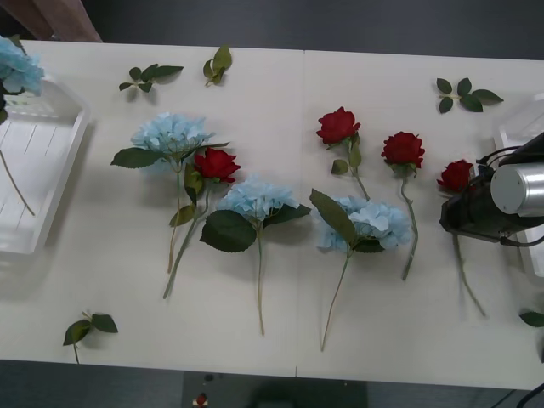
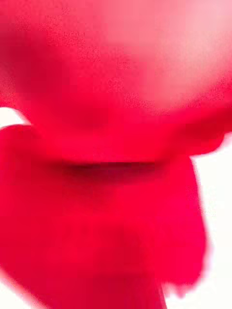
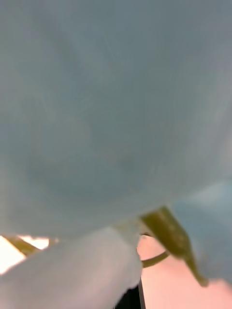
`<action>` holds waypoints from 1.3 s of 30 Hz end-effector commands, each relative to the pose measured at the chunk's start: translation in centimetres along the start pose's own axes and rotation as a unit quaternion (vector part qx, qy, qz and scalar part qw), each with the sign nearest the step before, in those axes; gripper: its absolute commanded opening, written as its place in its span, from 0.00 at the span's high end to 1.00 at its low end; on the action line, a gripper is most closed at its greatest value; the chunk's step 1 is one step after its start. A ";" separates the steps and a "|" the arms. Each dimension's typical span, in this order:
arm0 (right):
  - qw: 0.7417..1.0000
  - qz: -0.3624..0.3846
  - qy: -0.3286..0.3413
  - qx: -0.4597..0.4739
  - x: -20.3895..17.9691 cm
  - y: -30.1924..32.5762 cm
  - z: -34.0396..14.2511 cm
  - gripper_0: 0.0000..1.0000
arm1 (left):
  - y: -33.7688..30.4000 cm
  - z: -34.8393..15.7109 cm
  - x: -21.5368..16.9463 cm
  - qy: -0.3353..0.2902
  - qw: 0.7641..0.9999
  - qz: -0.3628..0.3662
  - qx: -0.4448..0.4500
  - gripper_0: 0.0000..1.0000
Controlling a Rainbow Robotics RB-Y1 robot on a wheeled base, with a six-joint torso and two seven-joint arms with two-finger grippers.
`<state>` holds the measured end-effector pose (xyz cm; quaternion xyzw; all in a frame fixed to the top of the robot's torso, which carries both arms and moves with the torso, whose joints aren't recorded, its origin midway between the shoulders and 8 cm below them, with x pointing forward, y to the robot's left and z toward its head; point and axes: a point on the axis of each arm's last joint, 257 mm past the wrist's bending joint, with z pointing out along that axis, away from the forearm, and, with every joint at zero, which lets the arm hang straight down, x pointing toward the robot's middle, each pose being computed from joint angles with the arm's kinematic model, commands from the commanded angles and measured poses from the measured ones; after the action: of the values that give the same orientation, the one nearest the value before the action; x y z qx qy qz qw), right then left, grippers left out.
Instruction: Put the red flowers into the right box and the blue flowers into the left box
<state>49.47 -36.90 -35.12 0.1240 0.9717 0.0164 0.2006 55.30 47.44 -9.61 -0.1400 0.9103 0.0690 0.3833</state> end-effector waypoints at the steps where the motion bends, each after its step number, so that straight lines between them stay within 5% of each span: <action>1: 1.000 0.021 -0.017 -0.002 -1.7 0.5 -0.9 1.00 | 5.3 -1.1 -4.5 -0.044 0.997 0.019 -0.057 1.00; 11: 0.999 0.013 -0.044 0.002 -5.3 0.5 -3.7 1.00 | 13.1 0.9 -5.7 -0.061 0.992 0.031 -0.107 1.00; 16: 0.998 0.024 -0.057 -0.005 -7.6 0.1 -7.2 1.00 | 15.0 1.5 -5.4 -0.062 0.991 0.033 -0.116 0.92; 26: 0.995 0.024 -0.093 0.029 -12.7 -4.5 -15.2 1.00 | 15.5 2.8 -4.8 -0.088 0.990 0.041 -0.106 0.11; 29: 0.993 0.022 -0.100 0.049 -13.5 -6.7 -17.0 1.00 | 15.1 2.8 -4.9 -0.090 0.990 0.041 -0.102 0.00; 39: 0.992 0.001 -0.106 0.076 -14.6 -14.6 -20.1 1.00 | 8.2 1.9 -5.7 -0.094 0.996 -0.014 0.001 0.00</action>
<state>51.38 -51.71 -14.68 0.1577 0.9457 -0.0598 0.2778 57.08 57.94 -9.81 -0.1374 0.8814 0.1017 0.4404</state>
